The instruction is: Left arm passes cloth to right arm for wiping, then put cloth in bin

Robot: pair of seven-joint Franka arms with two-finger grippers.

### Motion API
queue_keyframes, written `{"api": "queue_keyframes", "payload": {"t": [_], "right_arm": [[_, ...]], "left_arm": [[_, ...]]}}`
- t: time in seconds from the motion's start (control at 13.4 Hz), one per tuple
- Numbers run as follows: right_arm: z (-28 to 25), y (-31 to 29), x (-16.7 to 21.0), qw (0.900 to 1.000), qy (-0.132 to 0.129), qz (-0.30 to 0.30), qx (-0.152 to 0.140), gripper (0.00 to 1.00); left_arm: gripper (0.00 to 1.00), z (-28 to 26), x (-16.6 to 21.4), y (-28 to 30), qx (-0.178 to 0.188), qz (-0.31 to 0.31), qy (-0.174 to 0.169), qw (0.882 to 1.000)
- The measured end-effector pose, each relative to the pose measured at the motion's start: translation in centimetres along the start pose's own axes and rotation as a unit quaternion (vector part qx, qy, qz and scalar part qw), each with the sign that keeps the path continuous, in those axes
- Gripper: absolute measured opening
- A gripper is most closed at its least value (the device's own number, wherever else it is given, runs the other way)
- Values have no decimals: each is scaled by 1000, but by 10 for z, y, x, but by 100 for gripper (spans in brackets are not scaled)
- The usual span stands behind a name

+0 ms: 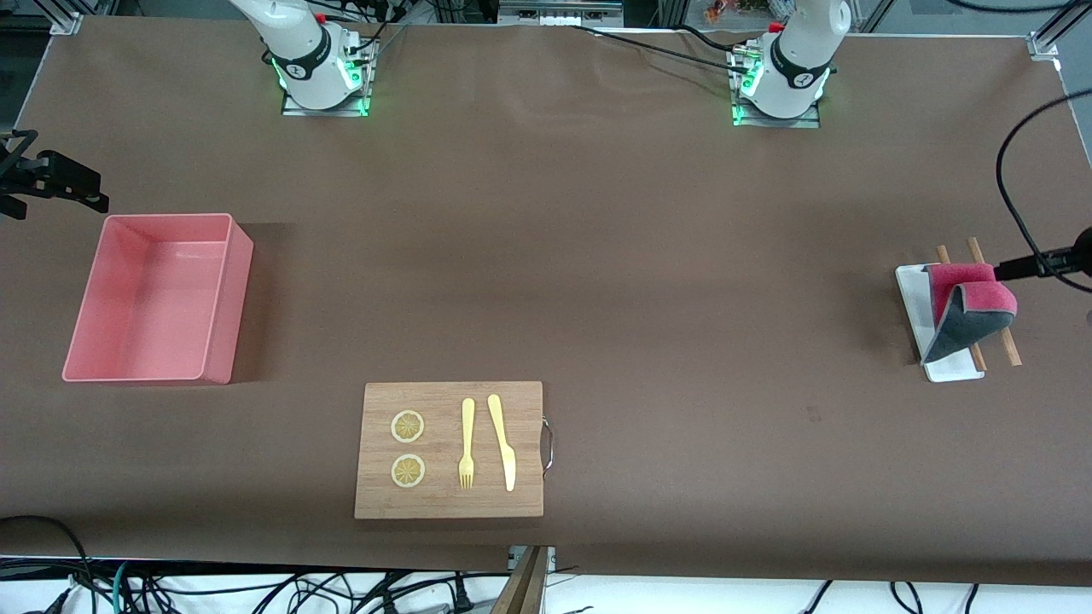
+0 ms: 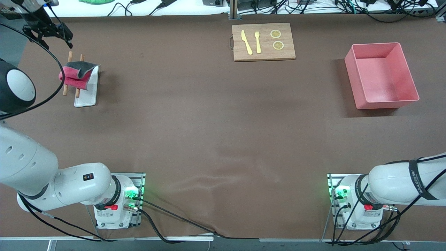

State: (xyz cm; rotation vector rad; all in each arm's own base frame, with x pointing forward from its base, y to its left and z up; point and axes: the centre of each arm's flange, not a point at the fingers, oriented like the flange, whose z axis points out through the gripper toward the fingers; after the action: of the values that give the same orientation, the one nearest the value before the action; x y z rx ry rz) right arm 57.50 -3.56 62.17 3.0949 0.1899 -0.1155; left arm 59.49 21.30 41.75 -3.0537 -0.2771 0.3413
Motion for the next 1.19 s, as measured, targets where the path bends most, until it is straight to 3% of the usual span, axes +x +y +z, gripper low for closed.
{"api": "queue_keyframes", "payload": {"t": [0.3, 0.82, 0.9, 0.97, 1.12, 1.19], "right_arm": [[0, 0, 0, 1000, 0, 0, 0, 100], [0, 1, 0, 1000, 0, 1, 0, 100], [0, 1, 0, 1000, 0, 1, 0, 100], [0, 1, 0, 1000, 0, 1, 1, 100], [1, 2, 0, 1000, -1, 2, 1, 100], [1, 2, 0, 1000, -1, 2, 1, 100]], "left_arm": [[100, 83, 6, -26, -9, -7, -12, 1000], [100, 121, 11, -18, -13, 0, -32, 999], [93, 122, 11, -18, -13, 0, -34, 999], [93, 125, 11, -18, -13, 0, -35, 999], [78, 128, 11, -21, -9, 0, -38, 999], [78, 128, 11, -21, -9, 0, -39, 999]]}}
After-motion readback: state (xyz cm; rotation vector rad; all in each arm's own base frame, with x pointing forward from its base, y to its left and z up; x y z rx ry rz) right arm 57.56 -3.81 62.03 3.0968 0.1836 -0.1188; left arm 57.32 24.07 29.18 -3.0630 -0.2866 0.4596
